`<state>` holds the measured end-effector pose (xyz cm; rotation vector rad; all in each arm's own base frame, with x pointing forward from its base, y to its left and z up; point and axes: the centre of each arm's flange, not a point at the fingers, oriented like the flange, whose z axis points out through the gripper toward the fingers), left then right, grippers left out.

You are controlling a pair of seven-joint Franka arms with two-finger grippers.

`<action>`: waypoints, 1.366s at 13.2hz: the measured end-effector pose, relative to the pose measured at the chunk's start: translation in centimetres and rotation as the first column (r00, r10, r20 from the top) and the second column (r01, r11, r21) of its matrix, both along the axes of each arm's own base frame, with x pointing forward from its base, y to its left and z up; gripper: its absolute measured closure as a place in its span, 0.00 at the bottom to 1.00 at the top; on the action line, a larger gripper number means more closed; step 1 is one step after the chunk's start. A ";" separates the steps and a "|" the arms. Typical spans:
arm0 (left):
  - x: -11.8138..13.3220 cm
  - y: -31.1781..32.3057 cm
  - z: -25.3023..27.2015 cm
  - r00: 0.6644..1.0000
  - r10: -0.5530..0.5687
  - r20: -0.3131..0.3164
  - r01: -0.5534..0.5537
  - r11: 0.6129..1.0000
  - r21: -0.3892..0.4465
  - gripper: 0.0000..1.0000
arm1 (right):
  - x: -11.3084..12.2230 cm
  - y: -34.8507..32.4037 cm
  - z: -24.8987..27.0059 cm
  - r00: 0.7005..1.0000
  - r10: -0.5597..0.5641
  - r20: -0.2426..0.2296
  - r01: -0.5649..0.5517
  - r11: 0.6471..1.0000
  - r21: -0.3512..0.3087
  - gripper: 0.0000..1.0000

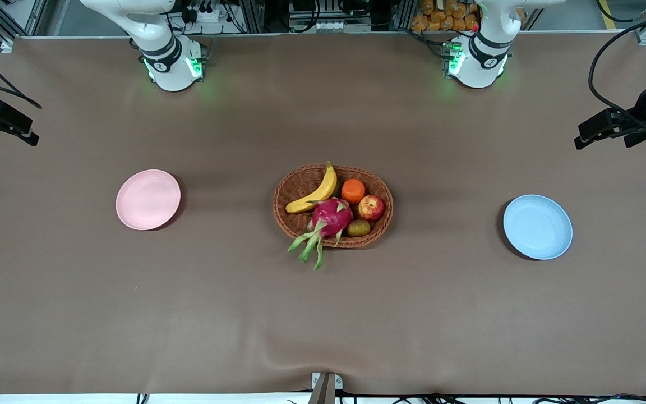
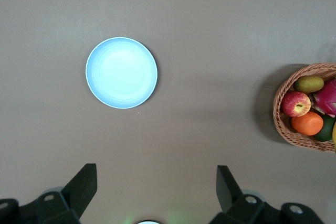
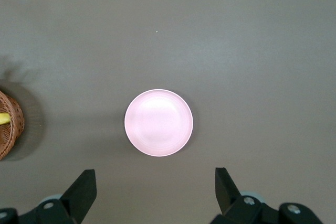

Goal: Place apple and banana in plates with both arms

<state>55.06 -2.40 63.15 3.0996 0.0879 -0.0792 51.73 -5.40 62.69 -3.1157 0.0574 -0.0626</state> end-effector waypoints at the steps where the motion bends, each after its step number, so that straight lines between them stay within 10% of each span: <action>1: 0.0 0.0 0.0 1.000 0.000 0.000 0.000 1.000 0.000 0.00 | 0.0 0.0 0.0 1.000 0.000 0.000 0.000 1.000 0.000 0.00; 18: 4.2 -12.3 -12.6 0.982 -0.112 -0.151 0.111 0.994 -0.009 0.00 | 0.0 0.0 0.0 1.000 0.000 -0.001 0.000 1.000 0.000 0.00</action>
